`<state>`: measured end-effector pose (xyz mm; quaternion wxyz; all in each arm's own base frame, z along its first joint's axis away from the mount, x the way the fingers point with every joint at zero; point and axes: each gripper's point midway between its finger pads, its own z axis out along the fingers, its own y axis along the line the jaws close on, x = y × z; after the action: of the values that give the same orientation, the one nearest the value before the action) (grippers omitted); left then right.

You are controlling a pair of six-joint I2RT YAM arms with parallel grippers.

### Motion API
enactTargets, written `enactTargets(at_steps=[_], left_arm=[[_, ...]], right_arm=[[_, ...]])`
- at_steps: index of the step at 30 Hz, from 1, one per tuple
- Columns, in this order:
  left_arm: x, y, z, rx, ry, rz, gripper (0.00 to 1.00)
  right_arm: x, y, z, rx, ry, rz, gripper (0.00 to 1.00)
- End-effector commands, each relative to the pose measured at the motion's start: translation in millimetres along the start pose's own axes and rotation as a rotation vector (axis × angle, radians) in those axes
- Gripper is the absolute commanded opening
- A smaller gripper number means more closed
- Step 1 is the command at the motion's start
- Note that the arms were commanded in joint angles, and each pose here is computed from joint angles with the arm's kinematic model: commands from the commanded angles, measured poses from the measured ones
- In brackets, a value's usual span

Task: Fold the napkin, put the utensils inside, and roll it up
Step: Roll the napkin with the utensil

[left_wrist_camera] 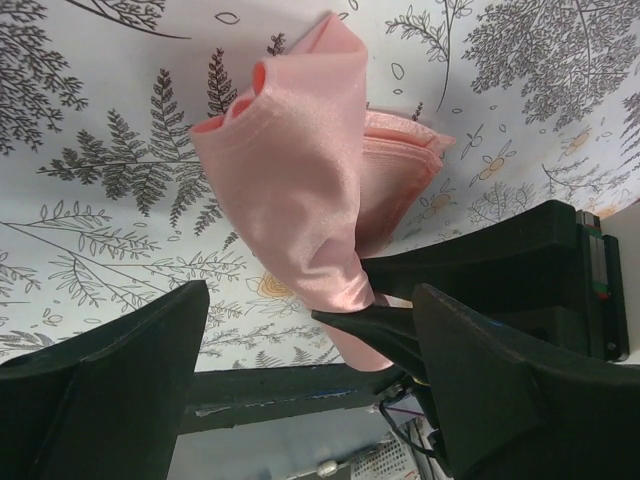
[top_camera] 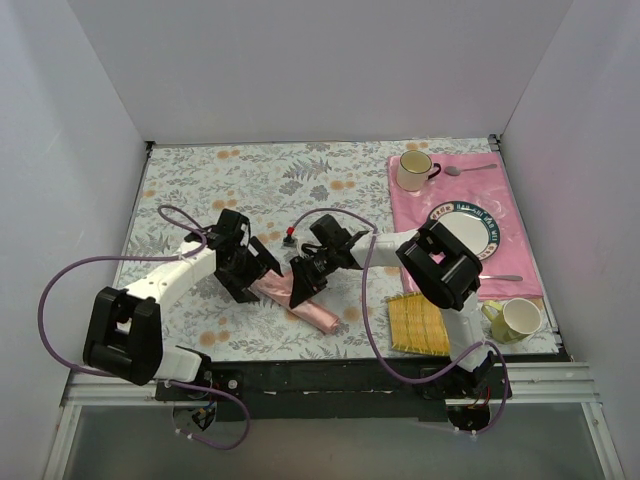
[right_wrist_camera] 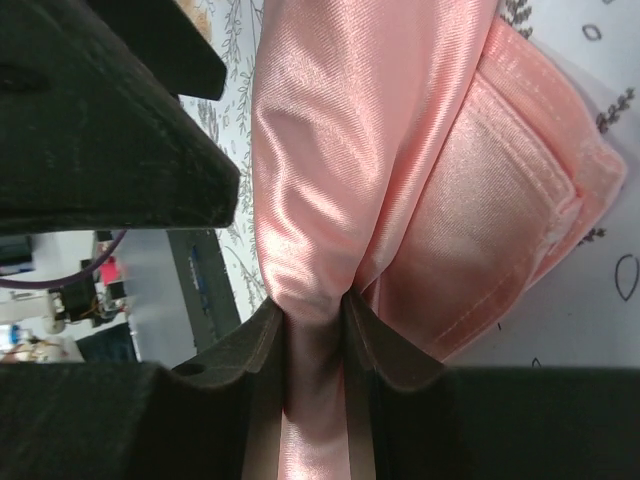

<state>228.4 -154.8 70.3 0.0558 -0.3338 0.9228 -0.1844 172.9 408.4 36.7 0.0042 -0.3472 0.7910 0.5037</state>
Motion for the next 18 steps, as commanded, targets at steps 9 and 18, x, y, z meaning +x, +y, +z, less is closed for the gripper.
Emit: enactTargets(at_steps=[9, 18], left_arm=[[-1, 11, 42, -0.027, -0.017, -0.081, 0.77], [-19, 11, 50, -0.108, -0.065, -0.068, 0.37]], right_arm=[[10, 3, -1, -0.107, 0.017, 0.109, 0.08], [11, -4, -6, -0.043, 0.036, 0.077, 0.16]])
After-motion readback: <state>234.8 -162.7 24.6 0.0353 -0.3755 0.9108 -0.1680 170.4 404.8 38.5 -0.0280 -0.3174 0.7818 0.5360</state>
